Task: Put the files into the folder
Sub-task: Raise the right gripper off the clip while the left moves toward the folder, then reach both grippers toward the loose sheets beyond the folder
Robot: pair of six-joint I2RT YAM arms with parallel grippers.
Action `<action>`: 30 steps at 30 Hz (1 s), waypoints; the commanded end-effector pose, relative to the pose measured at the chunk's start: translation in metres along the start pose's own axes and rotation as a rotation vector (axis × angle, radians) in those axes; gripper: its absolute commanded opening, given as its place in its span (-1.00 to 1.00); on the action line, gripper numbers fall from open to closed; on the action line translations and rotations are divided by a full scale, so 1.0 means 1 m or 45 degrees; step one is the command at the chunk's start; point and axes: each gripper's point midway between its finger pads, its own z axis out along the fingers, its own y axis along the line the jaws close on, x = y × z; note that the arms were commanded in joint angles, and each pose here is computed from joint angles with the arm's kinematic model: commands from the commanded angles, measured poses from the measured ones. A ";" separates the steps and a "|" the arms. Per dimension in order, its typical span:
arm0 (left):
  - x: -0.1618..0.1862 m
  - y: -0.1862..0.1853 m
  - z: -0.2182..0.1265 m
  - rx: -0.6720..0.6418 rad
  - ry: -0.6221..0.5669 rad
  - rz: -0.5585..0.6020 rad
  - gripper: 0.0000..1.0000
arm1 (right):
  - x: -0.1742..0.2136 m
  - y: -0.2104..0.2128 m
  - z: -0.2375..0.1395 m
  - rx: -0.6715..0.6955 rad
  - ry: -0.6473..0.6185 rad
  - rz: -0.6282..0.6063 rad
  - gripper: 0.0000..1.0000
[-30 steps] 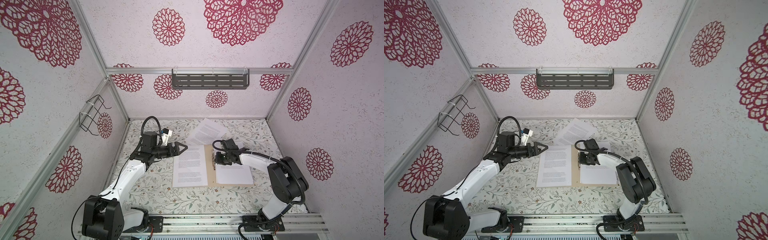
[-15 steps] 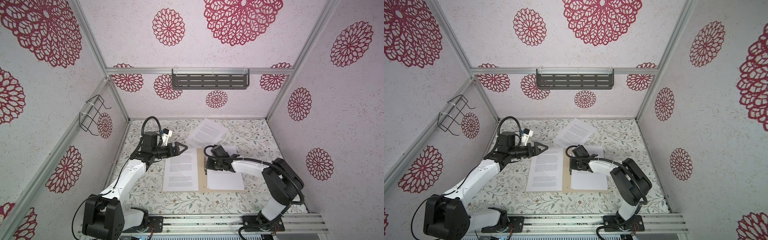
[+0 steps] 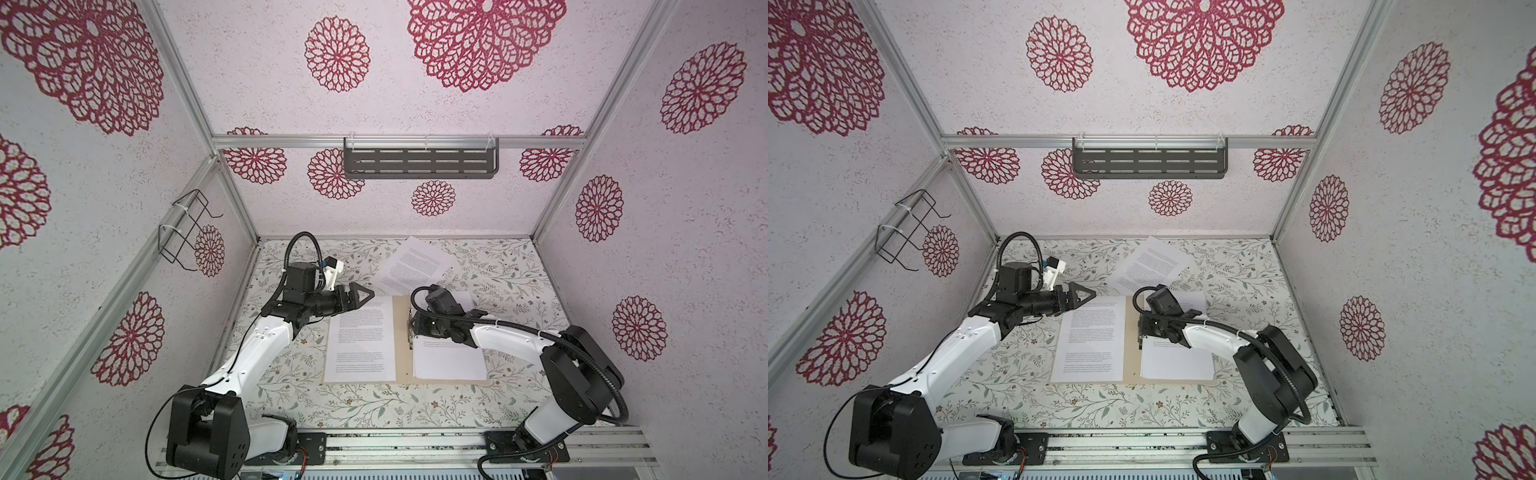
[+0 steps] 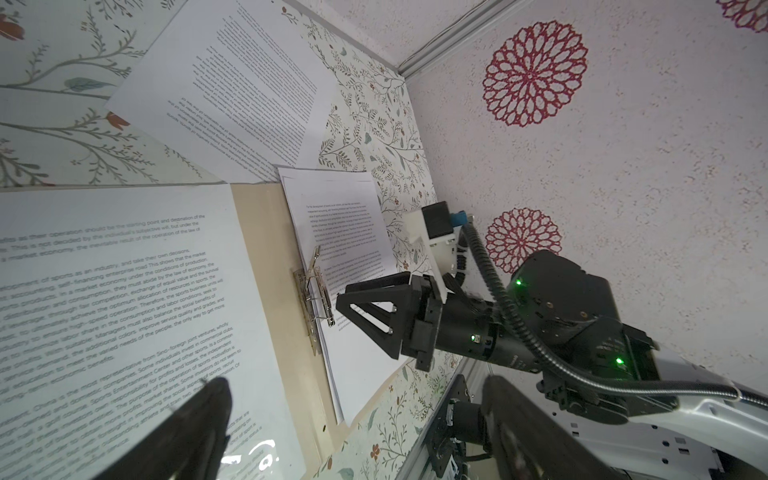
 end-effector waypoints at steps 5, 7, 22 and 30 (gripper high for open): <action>-0.023 0.007 0.016 -0.098 -0.040 -0.077 0.95 | -0.051 -0.005 -0.039 0.000 -0.140 -0.148 0.16; -0.028 0.013 0.029 -0.122 -0.007 -0.100 0.95 | -0.076 -0.014 -0.042 -0.013 -0.191 -0.150 0.19; -0.090 0.084 0.165 -0.365 0.132 -0.137 0.95 | -0.238 -0.149 0.018 0.188 -0.430 -0.058 0.56; -0.108 0.106 0.213 -0.353 0.143 -0.119 0.95 | -0.282 -0.173 0.060 0.070 -0.496 0.023 0.54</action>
